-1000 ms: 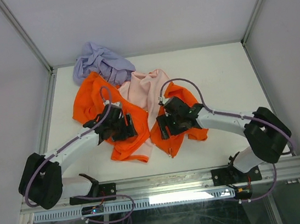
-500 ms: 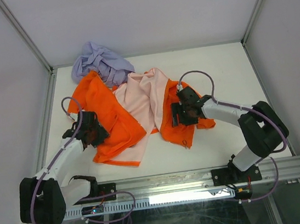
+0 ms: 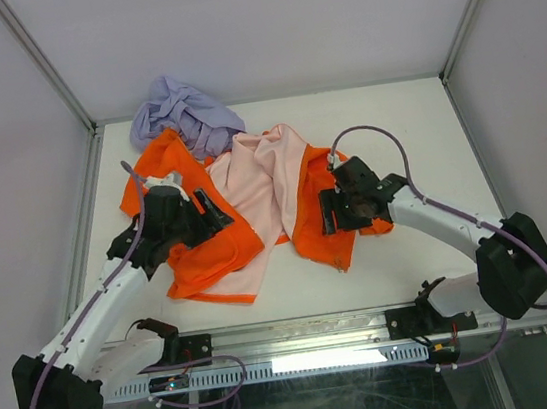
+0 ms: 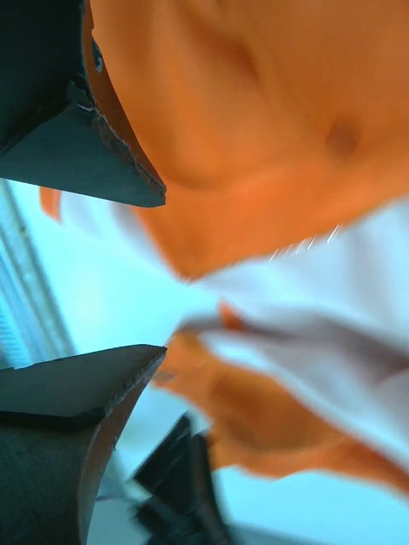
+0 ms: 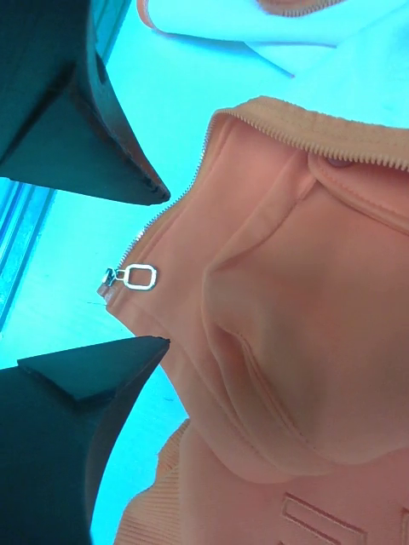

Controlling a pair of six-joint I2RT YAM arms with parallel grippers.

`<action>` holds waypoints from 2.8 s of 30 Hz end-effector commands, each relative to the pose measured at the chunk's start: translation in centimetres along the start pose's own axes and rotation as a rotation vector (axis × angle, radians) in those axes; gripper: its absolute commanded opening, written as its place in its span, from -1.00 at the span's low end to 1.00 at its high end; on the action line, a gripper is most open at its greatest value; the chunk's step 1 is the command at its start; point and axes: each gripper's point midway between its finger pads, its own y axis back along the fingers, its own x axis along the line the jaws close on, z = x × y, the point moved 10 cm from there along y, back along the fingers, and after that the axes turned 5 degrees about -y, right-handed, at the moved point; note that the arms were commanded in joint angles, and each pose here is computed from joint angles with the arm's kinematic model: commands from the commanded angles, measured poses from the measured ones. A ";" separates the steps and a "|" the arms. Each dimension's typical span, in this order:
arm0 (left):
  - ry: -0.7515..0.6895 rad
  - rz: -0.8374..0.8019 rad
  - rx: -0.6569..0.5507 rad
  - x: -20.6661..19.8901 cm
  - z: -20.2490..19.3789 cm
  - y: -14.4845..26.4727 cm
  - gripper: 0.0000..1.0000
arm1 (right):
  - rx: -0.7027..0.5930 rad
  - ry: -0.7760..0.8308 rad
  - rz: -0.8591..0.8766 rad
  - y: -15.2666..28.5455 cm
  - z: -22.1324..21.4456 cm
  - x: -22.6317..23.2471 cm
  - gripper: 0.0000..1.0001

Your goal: Zip up the jacket

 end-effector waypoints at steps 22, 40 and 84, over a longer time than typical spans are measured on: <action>-0.209 -0.203 0.237 -12.6 -13.0 -13.1 0.14 | -0.138 -0.016 0.090 0.8 -1.2 -0.2 0.27; -0.662 -0.537 -0.049 -11.6 -3.8 -8.0 -1.00 | -0.142 0.191 0.432 0.4 0.6 2.4 0.33; -0.532 -0.689 0.009 -12.5 -0.8 -2.8 -0.02 | -0.239 0.274 0.670 -0.9 -0.6 5.6 -1.00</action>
